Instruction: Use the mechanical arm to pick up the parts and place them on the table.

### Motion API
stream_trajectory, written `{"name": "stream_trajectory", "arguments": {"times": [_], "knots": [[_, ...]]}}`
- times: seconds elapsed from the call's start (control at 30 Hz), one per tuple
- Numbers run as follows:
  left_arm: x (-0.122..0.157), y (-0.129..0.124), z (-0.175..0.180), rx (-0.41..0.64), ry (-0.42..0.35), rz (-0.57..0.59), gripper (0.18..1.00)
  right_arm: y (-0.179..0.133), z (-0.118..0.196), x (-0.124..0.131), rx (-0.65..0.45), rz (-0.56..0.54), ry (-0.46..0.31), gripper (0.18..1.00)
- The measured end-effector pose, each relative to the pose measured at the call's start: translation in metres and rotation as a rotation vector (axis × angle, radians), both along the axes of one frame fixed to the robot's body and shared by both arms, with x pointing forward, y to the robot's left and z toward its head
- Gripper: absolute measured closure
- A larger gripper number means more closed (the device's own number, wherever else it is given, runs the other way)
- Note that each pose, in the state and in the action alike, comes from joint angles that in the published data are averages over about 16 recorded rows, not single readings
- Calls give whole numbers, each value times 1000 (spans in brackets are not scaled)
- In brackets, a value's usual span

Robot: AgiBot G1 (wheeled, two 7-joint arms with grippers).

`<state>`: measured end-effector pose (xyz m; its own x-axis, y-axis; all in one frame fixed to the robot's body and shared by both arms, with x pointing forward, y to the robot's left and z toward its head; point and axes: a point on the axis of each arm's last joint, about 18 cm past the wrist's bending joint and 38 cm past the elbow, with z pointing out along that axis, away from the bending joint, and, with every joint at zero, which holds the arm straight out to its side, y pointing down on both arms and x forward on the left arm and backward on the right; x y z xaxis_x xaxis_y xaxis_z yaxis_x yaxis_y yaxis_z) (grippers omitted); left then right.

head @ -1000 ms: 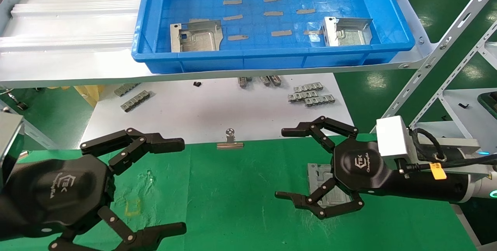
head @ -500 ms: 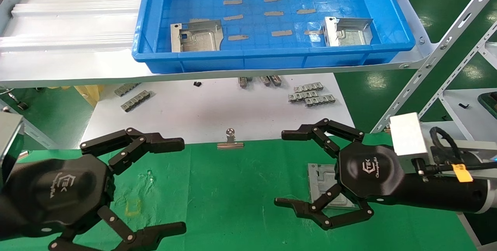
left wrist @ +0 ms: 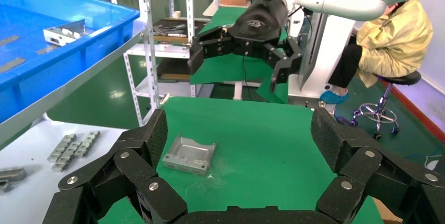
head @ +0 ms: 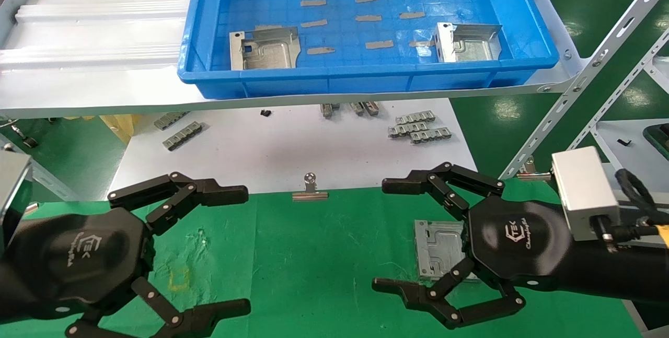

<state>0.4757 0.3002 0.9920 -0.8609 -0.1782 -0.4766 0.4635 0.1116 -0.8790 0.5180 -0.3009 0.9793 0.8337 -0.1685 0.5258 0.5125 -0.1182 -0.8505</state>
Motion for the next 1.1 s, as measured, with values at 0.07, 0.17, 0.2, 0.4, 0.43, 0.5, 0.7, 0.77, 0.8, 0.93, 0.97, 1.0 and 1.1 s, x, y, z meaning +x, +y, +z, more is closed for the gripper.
{"name": "stream_trajectory", "arguments": {"times": [0.07, 0.17, 0.2, 0.4, 0.43, 0.5, 0.7, 0.77, 0.8, 0.93, 0.97, 1.0, 1.1], "knots": [[0, 0, 0, 0, 0, 0, 184, 0, 1, -4, 3, 1, 6, 178], [0, 0, 0, 0, 0, 0, 184, 0, 3, -10, 6, 2, 15, 178], [0, 0, 0, 0, 0, 0, 184, 0, 4, -13, 7, 2, 18, 178], [0, 0, 0, 0, 0, 0, 184, -1, 8, -26, 11, 1, 35, 178], [0, 0, 0, 0, 0, 0, 184, -1, 9, -28, 11, 0, 38, 178], [0, 0, 0, 0, 0, 0, 184, -1, 10, -32, 11, 0, 42, 178], [0, 0, 0, 0, 0, 0, 184, -1, 12, -42, 9, -3, 50, 178], [0, 0, 0, 0, 0, 0, 184, -1, 13, -44, 8, -4, 51, 178], [0, 0, 0, 0, 0, 0, 184, -1, 13, -44, 8, -4, 51, 178], [0, 0, 0, 0, 0, 0, 184, -1, 13, -46, 7, -5, 52, 178], [0, 0, 0, 0, 0, 0, 184, -1, 13, -46, 7, -6, 52, 178], [0, 0, 0, 0, 0, 0, 184, -1, 14, -47, 7, -6, 52, 178], [0, 0, 0, 0, 0, 0, 184, -1, 13, -46, 7, -6, 51, 178]]}}
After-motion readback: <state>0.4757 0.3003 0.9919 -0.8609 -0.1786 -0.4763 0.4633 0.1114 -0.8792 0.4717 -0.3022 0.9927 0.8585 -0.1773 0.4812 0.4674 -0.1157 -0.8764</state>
